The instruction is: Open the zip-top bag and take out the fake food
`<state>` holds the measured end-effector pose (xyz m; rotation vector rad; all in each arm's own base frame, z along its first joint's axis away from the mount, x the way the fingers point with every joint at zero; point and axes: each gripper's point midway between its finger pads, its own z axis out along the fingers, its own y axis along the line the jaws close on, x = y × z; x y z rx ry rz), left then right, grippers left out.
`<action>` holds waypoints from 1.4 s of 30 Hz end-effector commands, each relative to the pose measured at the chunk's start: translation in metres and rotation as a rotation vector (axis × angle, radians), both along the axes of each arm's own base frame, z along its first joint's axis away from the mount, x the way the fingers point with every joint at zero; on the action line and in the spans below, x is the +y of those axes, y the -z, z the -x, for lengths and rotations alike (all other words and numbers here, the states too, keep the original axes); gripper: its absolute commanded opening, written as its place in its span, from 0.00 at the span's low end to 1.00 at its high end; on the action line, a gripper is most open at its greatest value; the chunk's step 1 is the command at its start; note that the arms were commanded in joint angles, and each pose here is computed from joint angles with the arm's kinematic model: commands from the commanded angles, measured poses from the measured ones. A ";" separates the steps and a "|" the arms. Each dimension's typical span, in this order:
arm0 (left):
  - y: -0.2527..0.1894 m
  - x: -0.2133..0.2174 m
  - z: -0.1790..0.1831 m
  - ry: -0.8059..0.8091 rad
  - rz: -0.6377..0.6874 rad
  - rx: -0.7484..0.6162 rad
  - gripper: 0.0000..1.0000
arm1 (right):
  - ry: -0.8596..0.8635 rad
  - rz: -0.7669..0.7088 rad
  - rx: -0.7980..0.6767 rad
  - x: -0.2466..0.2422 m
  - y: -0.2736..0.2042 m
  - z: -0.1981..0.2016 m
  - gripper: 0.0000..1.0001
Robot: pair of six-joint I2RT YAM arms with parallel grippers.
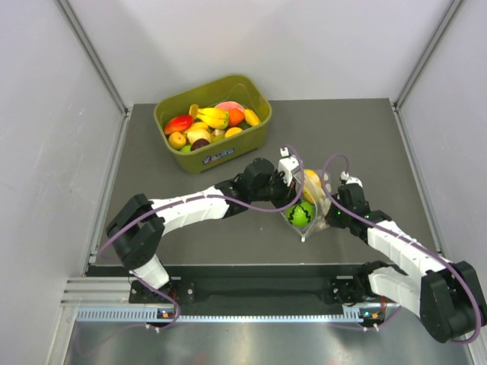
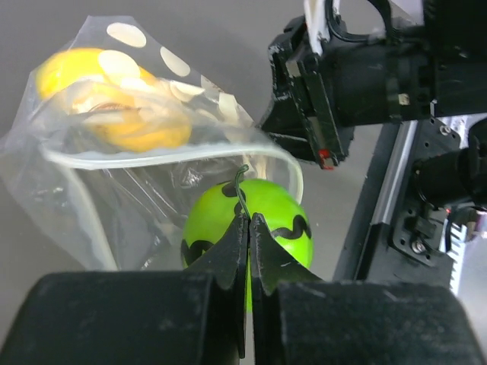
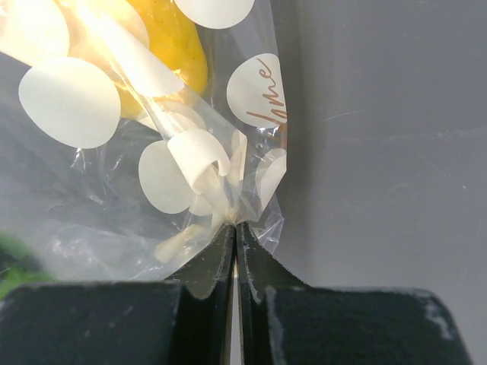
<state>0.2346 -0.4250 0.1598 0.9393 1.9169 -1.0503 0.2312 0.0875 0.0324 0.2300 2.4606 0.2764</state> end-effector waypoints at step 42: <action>-0.246 0.234 -0.270 -0.950 0.207 -0.409 0.00 | -0.046 -0.031 -0.076 0.008 -0.017 -0.028 0.00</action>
